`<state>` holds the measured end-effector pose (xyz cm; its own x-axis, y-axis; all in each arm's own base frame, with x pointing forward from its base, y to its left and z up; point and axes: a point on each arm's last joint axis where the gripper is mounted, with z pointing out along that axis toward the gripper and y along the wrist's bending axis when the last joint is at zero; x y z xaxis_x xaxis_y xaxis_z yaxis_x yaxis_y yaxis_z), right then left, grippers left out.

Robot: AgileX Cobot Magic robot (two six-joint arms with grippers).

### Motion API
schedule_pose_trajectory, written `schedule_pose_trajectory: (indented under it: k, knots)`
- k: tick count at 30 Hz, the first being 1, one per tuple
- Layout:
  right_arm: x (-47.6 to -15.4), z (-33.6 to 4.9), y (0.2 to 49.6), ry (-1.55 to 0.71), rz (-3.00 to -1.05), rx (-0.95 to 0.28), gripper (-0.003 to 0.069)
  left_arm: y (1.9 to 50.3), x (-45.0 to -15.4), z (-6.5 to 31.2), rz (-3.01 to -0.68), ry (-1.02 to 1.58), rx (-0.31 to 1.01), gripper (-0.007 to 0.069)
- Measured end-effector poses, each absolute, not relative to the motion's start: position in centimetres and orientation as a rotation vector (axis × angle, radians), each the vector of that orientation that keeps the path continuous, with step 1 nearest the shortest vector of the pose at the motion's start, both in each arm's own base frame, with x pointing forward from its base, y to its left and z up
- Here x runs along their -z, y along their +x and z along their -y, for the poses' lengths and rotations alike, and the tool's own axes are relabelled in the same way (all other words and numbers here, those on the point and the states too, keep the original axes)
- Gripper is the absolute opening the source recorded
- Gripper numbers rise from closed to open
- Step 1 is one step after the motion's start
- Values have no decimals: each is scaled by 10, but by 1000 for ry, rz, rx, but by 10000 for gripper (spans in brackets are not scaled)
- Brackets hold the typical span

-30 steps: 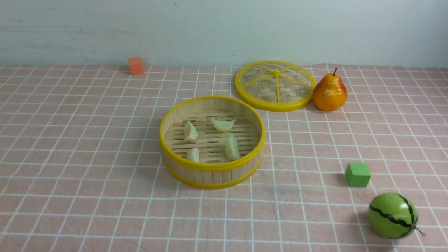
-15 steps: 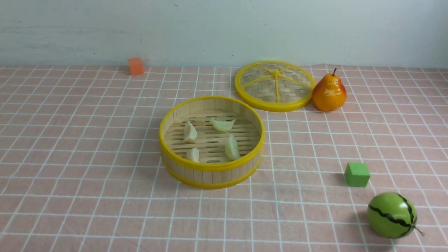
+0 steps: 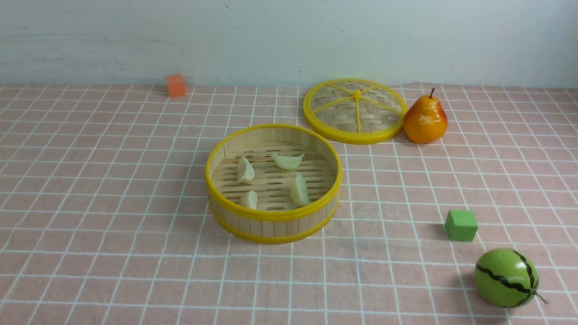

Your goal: Put the dumplings into the steamer on the table with the pink tablecloth.

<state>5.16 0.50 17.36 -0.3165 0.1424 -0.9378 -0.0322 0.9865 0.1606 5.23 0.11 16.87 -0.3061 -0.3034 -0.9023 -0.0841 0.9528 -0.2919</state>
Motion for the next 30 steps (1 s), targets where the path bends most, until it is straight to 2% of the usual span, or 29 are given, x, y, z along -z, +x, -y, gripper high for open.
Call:
schedule_pose_trajectory:
  k: [4, 10, 30]
  knots:
    - [-174, -5, 52, 79, -1884, -174, 71, 52, -168, 0, -1889, -194, 184, 143]
    - [-174, -5, 52, 79, -1884, -174, 81, 52, -168, 4, -1899, -100, 169, -14]
    - [-174, -5, 52, 79, -1884, -174, 100, 52, -169, 4, -1892, -90, 166, -14]
